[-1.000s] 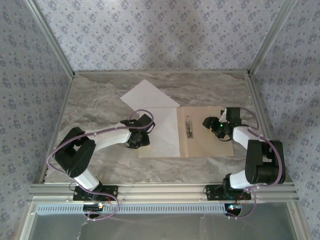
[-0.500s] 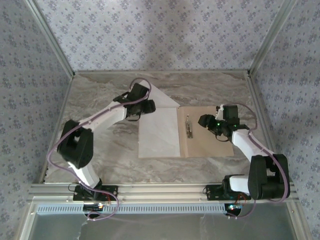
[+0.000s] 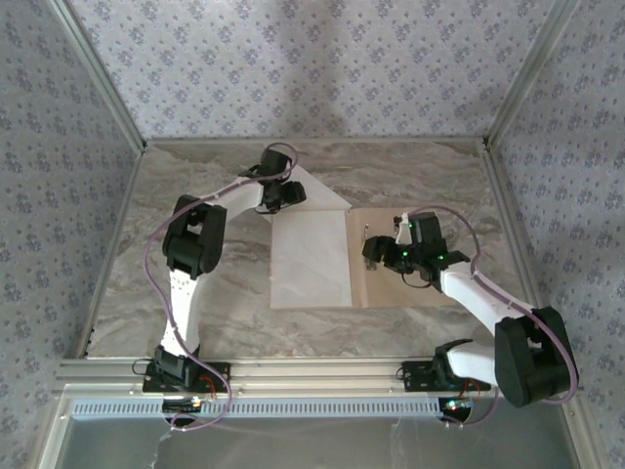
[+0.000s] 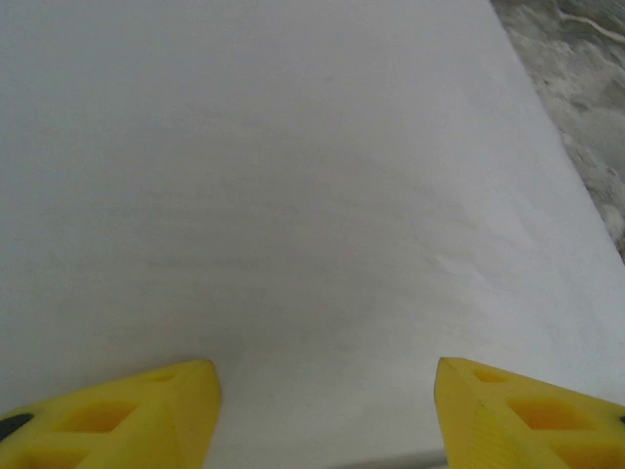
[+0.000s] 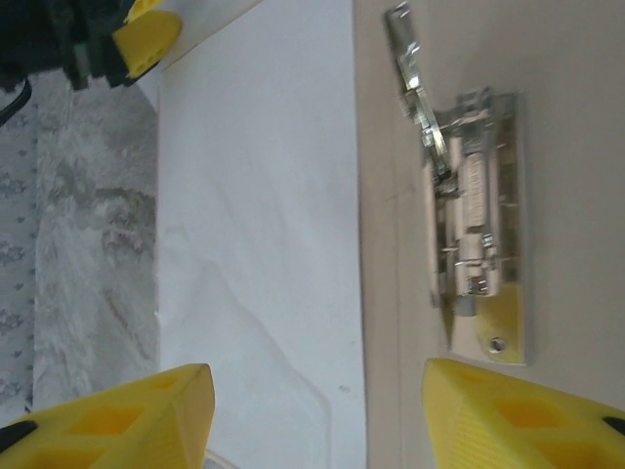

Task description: Put the files into the folder

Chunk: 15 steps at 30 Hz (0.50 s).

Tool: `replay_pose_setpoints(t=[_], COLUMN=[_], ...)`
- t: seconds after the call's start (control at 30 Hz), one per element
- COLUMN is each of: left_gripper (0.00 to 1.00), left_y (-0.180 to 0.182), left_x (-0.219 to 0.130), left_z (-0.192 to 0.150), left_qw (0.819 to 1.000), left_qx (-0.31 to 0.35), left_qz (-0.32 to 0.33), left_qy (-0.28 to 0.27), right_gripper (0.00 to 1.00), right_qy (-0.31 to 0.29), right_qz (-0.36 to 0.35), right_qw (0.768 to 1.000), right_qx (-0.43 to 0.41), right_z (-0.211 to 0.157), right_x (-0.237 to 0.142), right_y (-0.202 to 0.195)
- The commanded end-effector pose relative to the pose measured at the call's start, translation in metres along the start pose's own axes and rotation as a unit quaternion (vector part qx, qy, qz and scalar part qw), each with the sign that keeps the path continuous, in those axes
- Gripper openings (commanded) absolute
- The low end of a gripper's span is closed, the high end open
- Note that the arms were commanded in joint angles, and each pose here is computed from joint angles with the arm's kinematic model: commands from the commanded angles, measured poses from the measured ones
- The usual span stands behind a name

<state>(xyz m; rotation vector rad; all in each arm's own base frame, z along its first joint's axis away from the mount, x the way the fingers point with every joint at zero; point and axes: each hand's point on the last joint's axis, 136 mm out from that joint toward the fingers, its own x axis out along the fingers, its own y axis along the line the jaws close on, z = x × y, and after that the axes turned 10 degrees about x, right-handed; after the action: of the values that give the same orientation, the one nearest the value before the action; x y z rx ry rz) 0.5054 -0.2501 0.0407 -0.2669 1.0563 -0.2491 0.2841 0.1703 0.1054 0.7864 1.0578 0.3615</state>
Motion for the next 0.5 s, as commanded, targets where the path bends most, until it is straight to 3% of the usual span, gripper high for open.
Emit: replay_pose_setpoints(t=[0.0, 0.47], left_gripper=[0.61, 0.61], left_y=[0.012, 0.130], left_x=[0.000, -0.032], left_z=[0.002, -0.045], left_qw=[1.000, 0.987], left_qx=[-0.008, -0.067], left_qz=[0.018, 0.111], left_qy=[0.014, 0.093], right_gripper=[0.61, 0.61], right_qy=[0.002, 0.027], right_qz=[0.010, 0.001], right_qw=[1.000, 1.000], right_qx=[-0.008, -0.008], right_z=[-0.006, -0.004], right_x=[-0.001, 0.006], right_y=[0.012, 0.019])
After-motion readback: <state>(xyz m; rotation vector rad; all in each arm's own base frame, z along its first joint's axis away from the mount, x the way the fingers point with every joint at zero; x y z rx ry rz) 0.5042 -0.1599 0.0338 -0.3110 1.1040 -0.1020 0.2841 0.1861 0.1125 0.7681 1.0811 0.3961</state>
